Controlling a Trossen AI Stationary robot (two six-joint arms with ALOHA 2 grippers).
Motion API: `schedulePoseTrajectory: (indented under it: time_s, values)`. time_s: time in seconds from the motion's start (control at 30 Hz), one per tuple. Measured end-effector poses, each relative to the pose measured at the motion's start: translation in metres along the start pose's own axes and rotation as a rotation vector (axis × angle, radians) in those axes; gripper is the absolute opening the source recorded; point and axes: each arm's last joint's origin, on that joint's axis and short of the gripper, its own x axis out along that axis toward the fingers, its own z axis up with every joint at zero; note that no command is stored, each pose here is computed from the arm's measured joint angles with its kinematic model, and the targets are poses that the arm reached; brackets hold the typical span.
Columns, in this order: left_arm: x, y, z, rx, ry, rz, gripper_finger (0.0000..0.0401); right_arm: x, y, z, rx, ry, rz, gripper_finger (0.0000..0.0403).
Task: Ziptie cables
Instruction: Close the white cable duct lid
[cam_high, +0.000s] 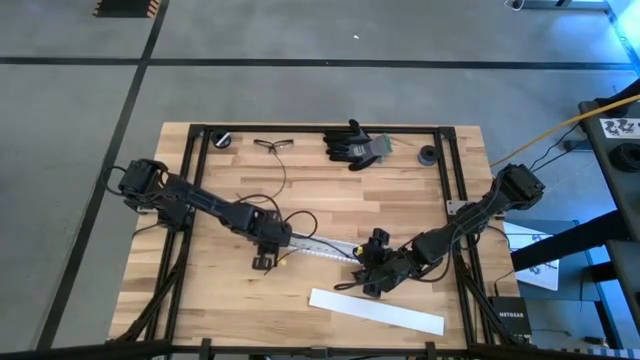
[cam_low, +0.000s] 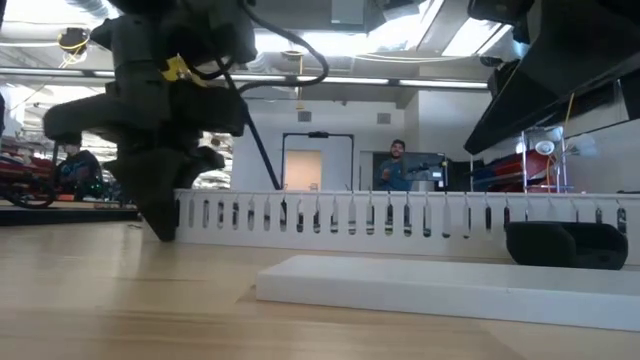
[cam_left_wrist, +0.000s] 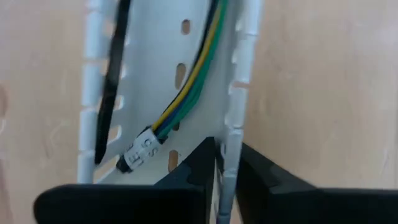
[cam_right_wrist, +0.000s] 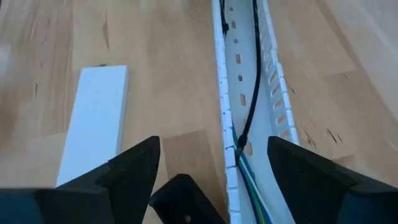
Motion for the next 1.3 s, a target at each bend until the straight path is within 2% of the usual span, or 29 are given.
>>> schedulePoseTrajectory:
  time_s: [0.1, 0.2, 0.4, 0.53, 0.7, 0.87, 1.17, 1.3]
  values:
    - [0.000, 0.002, -0.002, -0.082, 0.020, -0.009, 0.0060, 0.000, 0.000, 0.000, 0.008, 0.003, -0.002, 0.0285]
    - [0.001, 0.002, -0.001, -0.103, 0.023, -0.014, 0.0099, 0.000, 0.000, 0.000, 0.006, 0.002, -0.004, 0.0285]
    - [0.000, 0.004, 0.001, -0.016, -0.009, -0.017, 0.0184, 0.001, -0.002, 0.001, -0.006, 0.003, -0.008, 0.0285]
    - [-0.016, 0.009, -0.002, -0.019, 0.023, 0.028, 0.0218, -0.002, -0.002, 0.002, -0.012, 0.009, -0.013, 0.0285]
    - [-0.054, 0.013, -0.001, -0.010, -0.047, 0.121, 0.0230, -0.026, -0.001, 0.020, -0.013, 0.044, -0.028, 0.0285]
    - [-0.095, 0.014, -0.004, -0.027, -0.214, 0.130, 0.0230, -0.048, 0.007, 0.029, -0.002, 0.090, -0.016, 0.0285]
    - [-0.135, -0.005, -0.007, -0.031, -0.452, 0.050, 0.0231, -0.070, 0.038, 0.005, 0.134, 0.097, 0.064, 0.0285]
    - [-0.140, -0.023, -0.004, -0.032, -0.533, -0.015, 0.0231, -0.080, 0.056, -0.007, 0.173, 0.012, 0.110, 0.0285]
